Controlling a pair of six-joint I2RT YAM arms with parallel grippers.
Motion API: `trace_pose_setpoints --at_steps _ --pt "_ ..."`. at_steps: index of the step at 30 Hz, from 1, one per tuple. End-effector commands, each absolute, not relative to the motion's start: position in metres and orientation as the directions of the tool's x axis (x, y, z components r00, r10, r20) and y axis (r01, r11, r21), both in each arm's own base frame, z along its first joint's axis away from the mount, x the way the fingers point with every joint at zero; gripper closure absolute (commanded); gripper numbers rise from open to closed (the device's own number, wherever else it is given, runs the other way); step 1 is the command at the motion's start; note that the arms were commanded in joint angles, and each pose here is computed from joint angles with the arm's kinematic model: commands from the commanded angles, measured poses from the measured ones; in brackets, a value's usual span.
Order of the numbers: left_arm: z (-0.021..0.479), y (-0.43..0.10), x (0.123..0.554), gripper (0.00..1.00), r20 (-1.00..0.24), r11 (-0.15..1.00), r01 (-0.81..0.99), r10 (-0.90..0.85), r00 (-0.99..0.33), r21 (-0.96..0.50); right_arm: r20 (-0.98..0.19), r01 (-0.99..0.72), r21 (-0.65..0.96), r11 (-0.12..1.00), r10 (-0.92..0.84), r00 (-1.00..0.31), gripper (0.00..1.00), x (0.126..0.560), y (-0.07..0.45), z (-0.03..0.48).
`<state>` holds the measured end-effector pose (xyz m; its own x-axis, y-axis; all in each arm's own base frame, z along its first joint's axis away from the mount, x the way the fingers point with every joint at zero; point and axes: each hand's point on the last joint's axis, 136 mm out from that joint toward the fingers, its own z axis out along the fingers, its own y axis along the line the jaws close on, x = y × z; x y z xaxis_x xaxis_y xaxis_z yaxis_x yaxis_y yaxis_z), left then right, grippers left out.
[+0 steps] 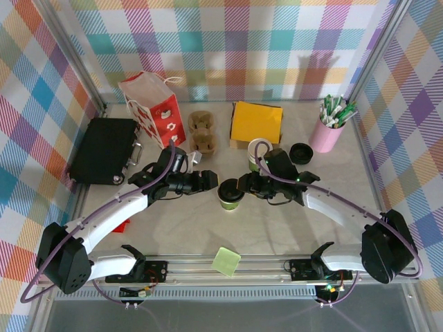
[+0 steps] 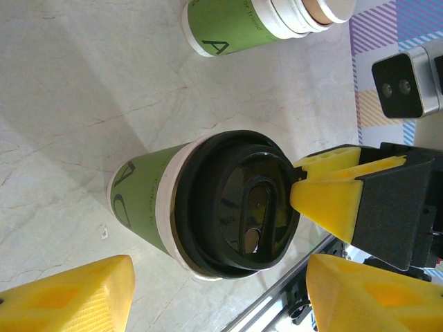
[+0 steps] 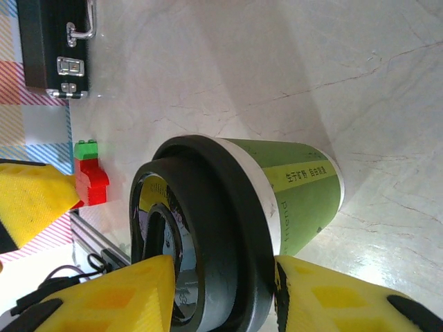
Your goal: Pack the takeout coffee
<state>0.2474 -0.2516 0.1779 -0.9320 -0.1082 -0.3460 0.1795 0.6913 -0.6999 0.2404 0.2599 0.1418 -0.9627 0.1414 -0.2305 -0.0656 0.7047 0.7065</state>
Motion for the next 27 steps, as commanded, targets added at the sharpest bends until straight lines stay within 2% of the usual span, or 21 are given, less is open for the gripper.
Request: trace_pose_setpoints --at_steps 1,27 --pt "0.181 -0.256 0.248 0.34 -0.373 0.687 0.215 -0.087 -0.924 -0.694 -0.246 -0.093 0.665 0.741 0.101 -0.964 0.56 0.238 0.257 0.143" --pt "0.171 -0.259 0.248 0.34 -0.36 0.698 0.209 -0.075 -0.93 -0.685 -0.262 -0.125 0.647 0.752 0.065 -0.963 0.53 0.241 0.272 0.147"
